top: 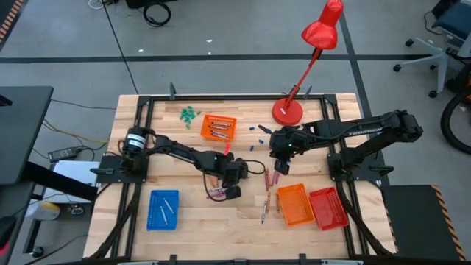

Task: Sort crayons
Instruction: Put the black crayon into the top orange bin

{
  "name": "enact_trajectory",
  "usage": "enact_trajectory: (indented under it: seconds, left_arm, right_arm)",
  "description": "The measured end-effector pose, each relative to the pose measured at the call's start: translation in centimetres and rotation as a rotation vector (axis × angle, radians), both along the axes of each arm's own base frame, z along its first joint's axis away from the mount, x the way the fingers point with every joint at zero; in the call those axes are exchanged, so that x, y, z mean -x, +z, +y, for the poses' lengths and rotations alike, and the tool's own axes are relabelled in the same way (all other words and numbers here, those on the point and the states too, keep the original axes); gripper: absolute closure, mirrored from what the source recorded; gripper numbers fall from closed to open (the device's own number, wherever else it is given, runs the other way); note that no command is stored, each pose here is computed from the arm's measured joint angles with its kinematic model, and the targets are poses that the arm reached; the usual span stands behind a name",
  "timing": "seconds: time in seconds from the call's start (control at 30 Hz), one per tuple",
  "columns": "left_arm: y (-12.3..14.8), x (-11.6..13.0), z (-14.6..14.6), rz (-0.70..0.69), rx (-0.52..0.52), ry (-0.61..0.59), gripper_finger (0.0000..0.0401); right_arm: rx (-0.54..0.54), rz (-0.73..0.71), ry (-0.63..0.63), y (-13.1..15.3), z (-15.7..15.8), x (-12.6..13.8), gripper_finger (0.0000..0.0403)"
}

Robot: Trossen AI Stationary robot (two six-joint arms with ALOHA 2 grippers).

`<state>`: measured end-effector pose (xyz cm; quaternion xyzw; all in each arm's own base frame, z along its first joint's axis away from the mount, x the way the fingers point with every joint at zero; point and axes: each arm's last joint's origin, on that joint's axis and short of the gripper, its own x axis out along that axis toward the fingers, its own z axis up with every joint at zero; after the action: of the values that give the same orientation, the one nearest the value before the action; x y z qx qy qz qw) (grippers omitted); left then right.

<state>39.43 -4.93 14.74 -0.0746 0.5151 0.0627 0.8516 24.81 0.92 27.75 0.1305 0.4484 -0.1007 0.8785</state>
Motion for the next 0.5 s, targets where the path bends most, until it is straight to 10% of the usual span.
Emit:
enact_trajectory:
  seconds: [0.5]
  left_arm:
    - [5.2, 1.3, 6.2, -0.146, -0.061, 0.251, 0.0383]
  right_arm:
    - [0.05, -0.013, -0.004, 0.3, -0.1, 0.2, 0.0355]
